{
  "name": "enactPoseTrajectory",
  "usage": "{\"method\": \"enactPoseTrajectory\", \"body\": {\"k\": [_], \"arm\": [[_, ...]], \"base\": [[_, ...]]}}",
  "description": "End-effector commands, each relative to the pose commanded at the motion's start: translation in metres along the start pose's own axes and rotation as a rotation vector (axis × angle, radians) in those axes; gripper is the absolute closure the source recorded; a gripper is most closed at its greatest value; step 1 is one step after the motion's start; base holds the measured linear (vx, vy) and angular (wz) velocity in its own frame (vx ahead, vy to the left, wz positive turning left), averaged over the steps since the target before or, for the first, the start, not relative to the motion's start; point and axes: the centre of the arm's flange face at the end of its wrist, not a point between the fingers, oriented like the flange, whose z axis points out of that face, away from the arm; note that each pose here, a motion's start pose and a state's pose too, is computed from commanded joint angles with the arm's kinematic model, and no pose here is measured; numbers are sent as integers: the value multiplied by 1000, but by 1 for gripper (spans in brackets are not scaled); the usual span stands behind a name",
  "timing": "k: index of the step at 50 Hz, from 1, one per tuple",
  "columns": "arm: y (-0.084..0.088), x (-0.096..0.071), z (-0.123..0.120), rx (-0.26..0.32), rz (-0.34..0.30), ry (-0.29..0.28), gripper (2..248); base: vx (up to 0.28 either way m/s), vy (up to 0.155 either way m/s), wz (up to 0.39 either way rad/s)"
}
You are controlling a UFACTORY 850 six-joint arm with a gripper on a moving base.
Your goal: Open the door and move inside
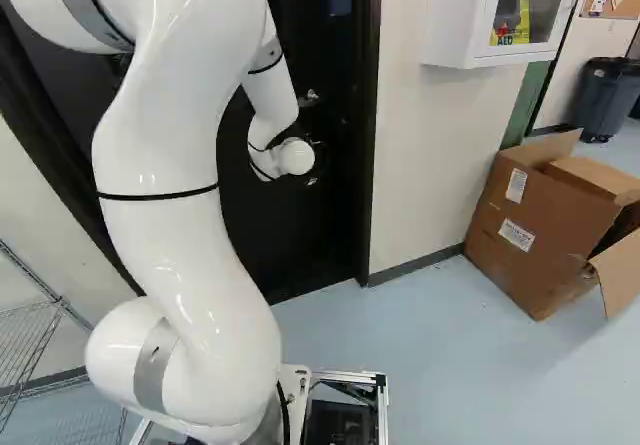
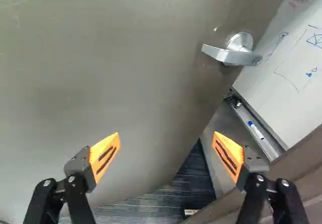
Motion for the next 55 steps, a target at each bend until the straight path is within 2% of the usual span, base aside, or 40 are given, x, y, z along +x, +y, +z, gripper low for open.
{"method": "enactPoseTrajectory", "body": {"k": [31,55], "arm": [[-19,-6,-57,-98,100,-29,3],[-30,-15,-103,-209,197,-46,3]], "base": [[0,0,0],[0,0,0]]}}
